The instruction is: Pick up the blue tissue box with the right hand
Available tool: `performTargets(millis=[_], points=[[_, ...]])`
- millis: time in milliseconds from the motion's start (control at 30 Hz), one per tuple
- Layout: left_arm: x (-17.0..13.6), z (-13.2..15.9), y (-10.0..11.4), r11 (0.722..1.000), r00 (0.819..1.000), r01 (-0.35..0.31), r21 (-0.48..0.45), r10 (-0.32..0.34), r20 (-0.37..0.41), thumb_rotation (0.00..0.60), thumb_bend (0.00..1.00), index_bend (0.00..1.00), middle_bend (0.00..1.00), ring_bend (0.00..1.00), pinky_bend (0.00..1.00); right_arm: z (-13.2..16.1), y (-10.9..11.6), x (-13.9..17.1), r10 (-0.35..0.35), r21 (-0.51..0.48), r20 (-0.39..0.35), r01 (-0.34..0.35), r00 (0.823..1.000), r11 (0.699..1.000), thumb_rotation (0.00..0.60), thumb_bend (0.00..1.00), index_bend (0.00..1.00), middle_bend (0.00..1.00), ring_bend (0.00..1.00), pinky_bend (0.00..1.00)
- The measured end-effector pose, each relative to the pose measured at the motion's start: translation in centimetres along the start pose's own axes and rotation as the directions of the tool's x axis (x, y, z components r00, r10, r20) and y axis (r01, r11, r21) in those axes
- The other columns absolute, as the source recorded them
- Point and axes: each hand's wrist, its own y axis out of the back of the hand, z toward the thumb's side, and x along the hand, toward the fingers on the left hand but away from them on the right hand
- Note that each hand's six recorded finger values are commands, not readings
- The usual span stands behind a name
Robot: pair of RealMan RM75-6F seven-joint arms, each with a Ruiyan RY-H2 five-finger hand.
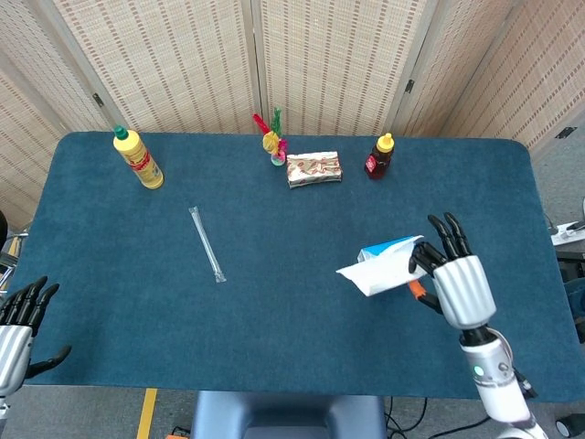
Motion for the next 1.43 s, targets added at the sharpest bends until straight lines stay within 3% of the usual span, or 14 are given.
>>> performTargets(millis=[167, 400, 600, 667, 767, 833, 1067, 1433], points=[[0.0, 0.1, 0.0, 1.0, 1.0, 0.002, 0.003, -0.002, 0.001, 0.6, 0.25, 0.0, 0.0, 0.0, 0.13, -0.8, 0.5, 3.7, 0.009, -0.048, 0.005, -0.009, 1.0, 0.999, 0.6, 0.35, 0.62, 0.47, 0.08, 0.0], [0.0, 0.2, -0.3, 1.0, 1.0, 0.007, 0.01, -0.007, 0.003, 0.6, 0.25, 0.0, 0.0, 0.0, 0.13, -3.7, -1.7, 7.9, 0.095, -0.029, 0.033, -0.094, 0.995, 0.995, 0.6, 0.35, 0.62, 0.45, 0.08, 0.0], [0.0, 0.2, -0.4, 1.0, 1.0, 0.011, 0.016, -0.011, 0.004, 0.6, 0.25, 0.0, 0.0, 0.0, 0.13, -4.6, -2.6, 8.8, 0.134, -0.026, 0.054, -0.133, 0.99, 0.991, 0.6, 0.34, 0.62, 0.41, 0.08, 0.0], [0.1, 0.2, -0.4, 1.0, 1.0, 0.009, 0.017, -0.009, 0.004, 0.6, 0.25, 0.0, 0.0, 0.0, 0.13, -4.6, -2.7, 8.9, 0.139, -0.024, 0.054, -0.138, 0.989, 0.99, 0.6, 0.33, 0.57, 0.35, 0.06, 0.0], [0.0, 0.3, -0.4, 1.0, 1.0, 0.009, 0.018, -0.009, 0.007, 0.6, 0.25, 0.0, 0.0, 0.0, 0.13, -4.8, -3.1, 9.1, 0.169, -0.015, 0.058, -0.169, 0.984, 0.986, 0.6, 0.26, 0.13, 0.07, 0.0, 0.0], [0.0, 0.3, -0.4, 1.0, 1.0, 0.009, 0.02, -0.009, 0.008, 0.6, 0.25, 0.0, 0.0, 0.0, 0.13, -5.0, -3.3, 9.2, 0.195, 0.003, 0.067, -0.195, 0.979, 0.981, 0.6, 0.21, 0.01, 0.0, 0.0, 0.0], [0.0, 0.3, -0.5, 1.0, 1.0, 0.01, 0.021, -0.01, 0.008, 0.6, 0.25, 0.0, 0.0, 0.0, 0.13, -5.4, -3.2, 9.2, 0.234, 0.044, 0.105, -0.24, 0.966, 0.97, 0.6, 0.11, 0.0, 0.0, 0.0, 0.0], [-0.1, 0.4, -0.4, 1.0, 1.0, 0.006, 0.021, -0.006, 0.011, 0.6, 0.25, 0.0, 0.0, 0.0, 0.13, -5.7, -3.1, 9.2, 0.25, 0.049, 0.126, -0.257, 0.96, 0.965, 0.6, 0.11, 0.0, 0.0, 0.0, 0.0]])
